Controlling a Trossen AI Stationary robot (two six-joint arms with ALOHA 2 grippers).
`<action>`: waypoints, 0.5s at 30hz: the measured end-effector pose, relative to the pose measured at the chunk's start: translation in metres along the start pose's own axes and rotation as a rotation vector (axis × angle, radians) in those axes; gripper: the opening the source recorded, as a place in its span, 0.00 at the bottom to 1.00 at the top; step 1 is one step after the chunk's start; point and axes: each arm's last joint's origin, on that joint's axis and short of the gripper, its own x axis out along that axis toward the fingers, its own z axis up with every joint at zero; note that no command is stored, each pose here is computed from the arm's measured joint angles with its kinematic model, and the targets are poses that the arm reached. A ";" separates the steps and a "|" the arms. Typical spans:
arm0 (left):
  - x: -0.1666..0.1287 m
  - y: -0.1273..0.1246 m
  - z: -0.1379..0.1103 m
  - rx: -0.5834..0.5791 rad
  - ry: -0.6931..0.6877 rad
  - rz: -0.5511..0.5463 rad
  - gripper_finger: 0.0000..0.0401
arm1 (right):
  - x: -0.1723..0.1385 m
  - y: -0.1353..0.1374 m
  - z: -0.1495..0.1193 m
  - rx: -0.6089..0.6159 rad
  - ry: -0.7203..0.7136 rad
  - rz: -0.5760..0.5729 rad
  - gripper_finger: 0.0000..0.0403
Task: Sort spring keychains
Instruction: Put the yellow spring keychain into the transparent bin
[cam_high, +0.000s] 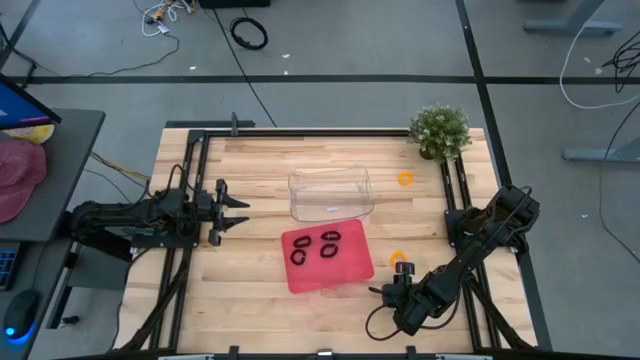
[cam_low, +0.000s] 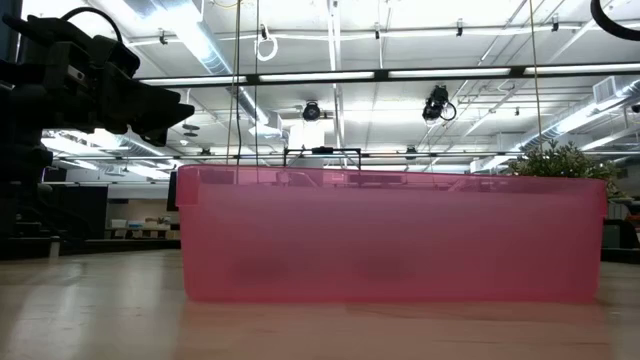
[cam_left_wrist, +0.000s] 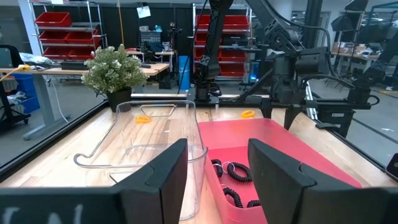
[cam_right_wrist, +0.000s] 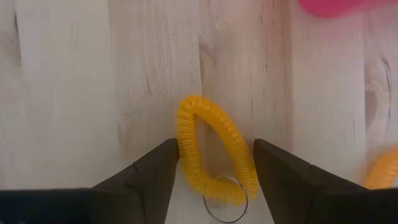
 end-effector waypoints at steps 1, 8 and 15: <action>0.000 0.000 0.000 0.000 0.000 0.000 0.43 | 0.000 0.000 0.000 0.000 0.000 0.000 0.55; 0.000 0.000 0.000 0.000 -0.001 0.000 0.43 | 0.000 0.000 0.000 0.002 0.002 0.003 0.53; 0.000 0.000 0.000 0.000 0.000 0.000 0.43 | 0.000 0.001 0.001 0.014 0.017 0.026 0.22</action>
